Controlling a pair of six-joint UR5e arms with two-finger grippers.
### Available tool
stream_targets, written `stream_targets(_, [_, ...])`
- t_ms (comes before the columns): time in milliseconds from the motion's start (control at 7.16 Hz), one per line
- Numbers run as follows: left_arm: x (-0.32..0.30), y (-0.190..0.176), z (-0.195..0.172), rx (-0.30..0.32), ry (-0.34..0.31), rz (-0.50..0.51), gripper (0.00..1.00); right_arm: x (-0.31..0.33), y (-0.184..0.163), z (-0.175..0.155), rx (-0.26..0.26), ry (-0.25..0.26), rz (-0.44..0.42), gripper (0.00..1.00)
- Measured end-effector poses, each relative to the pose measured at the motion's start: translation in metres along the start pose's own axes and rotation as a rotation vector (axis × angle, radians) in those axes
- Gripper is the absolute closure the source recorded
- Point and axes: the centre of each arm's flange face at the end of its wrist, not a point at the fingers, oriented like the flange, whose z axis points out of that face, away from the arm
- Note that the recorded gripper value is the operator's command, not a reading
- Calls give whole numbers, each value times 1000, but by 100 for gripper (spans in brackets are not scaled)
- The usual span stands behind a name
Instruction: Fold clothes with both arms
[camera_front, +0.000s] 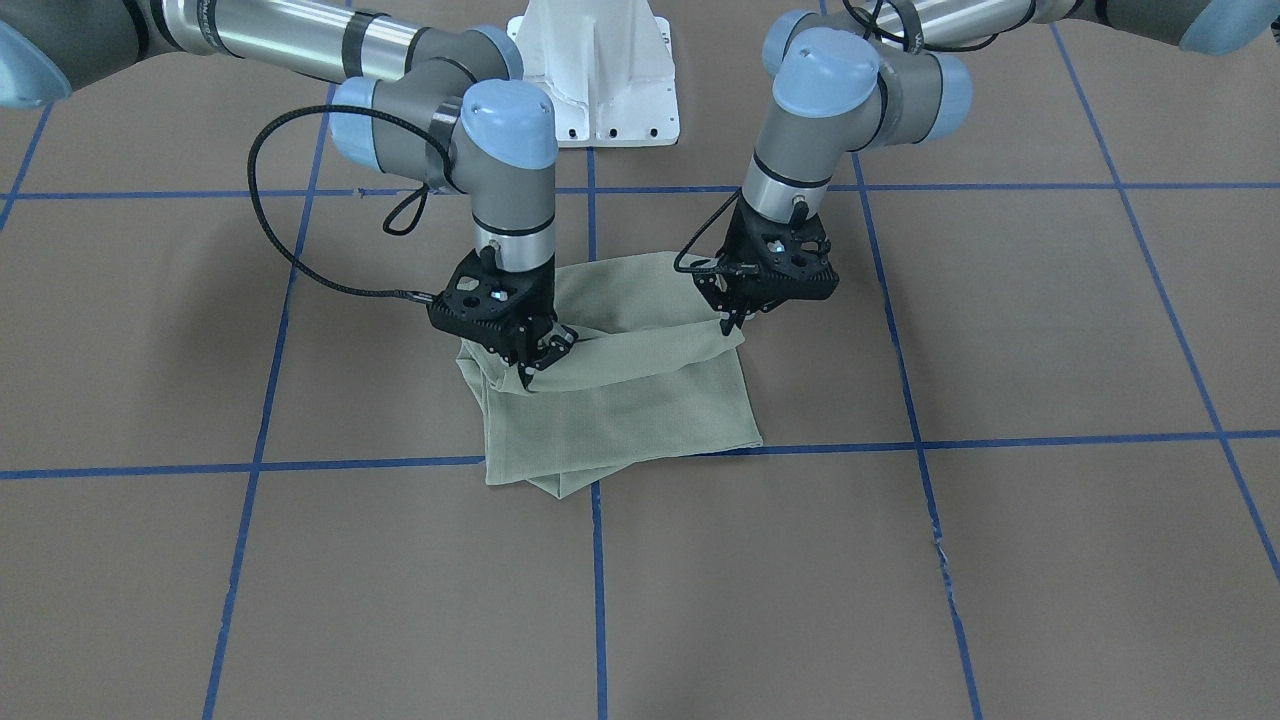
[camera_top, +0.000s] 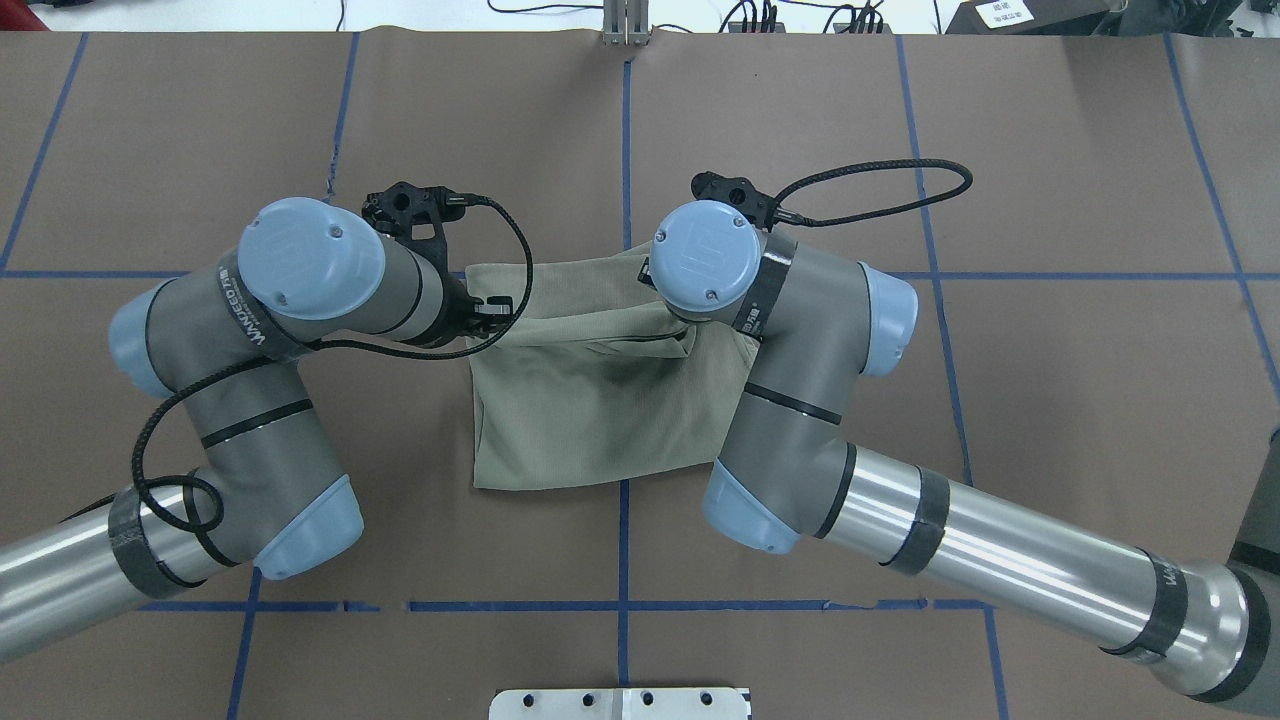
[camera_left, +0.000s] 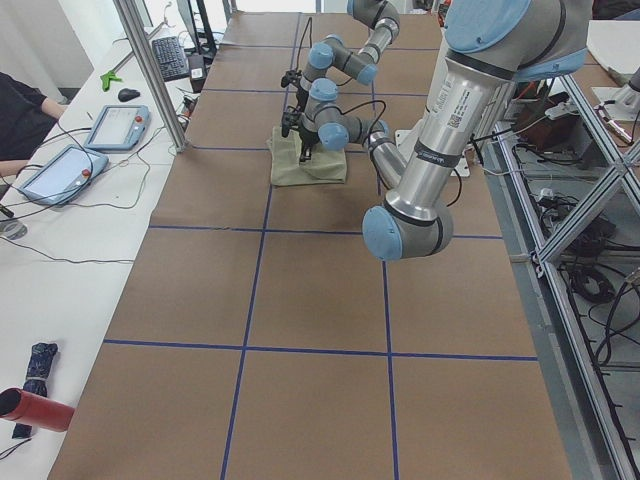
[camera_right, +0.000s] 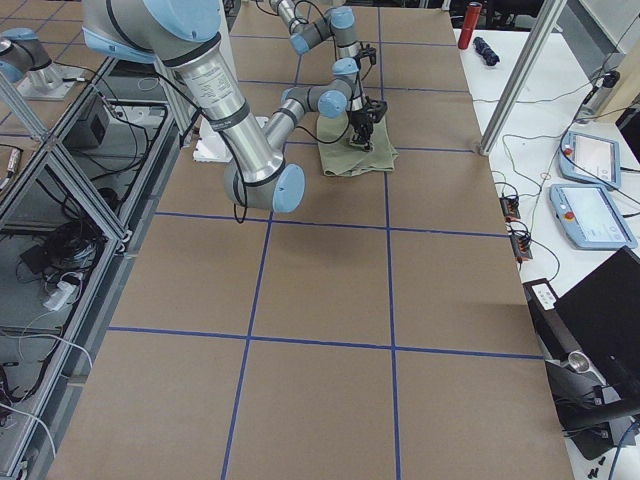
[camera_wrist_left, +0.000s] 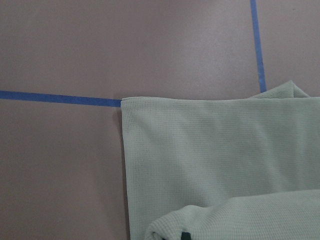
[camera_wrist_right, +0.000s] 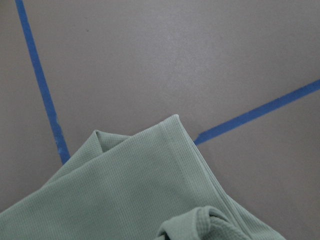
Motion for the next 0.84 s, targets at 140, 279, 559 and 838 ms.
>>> stream_targets(140, [1,-7,9,4,-3,0,100,-4,-10,7,1,2,-2,100])
stream_targets(279, [1,-14,11,13,-4,6,100,-5,-19,8,-3,2,-3,100])
stream_targets(559, [-6,-27,13,25,-18,18,15,-10,-26,7,-6,1,-12,59])
stream_targets(838, [-9,-32,20,25,-28,19,0,-21,-28,22,-5,2,-21,0])
